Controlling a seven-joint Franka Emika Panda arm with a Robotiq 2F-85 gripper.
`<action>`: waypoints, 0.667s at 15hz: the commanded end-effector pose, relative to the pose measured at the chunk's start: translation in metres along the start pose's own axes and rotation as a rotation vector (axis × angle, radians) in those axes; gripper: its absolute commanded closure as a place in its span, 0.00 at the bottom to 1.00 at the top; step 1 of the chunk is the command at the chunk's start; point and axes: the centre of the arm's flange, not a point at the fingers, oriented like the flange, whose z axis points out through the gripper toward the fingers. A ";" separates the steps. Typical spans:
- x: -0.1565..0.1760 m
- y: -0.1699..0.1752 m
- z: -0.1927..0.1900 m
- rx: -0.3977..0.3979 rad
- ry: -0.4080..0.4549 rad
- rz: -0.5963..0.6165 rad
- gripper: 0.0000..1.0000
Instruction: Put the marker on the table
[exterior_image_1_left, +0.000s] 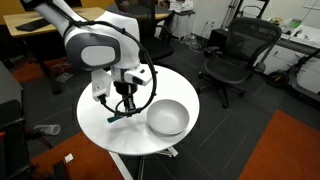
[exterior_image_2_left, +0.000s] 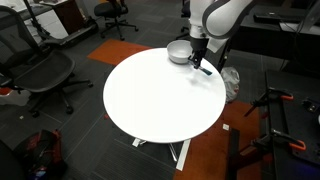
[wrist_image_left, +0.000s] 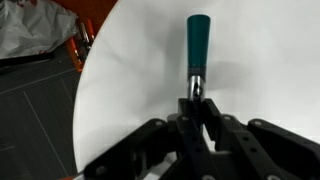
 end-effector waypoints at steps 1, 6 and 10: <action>0.020 0.000 0.009 -0.002 -0.016 0.005 0.95; 0.025 -0.005 0.020 -0.007 -0.030 0.001 0.95; 0.023 -0.006 0.022 -0.017 -0.036 0.000 0.54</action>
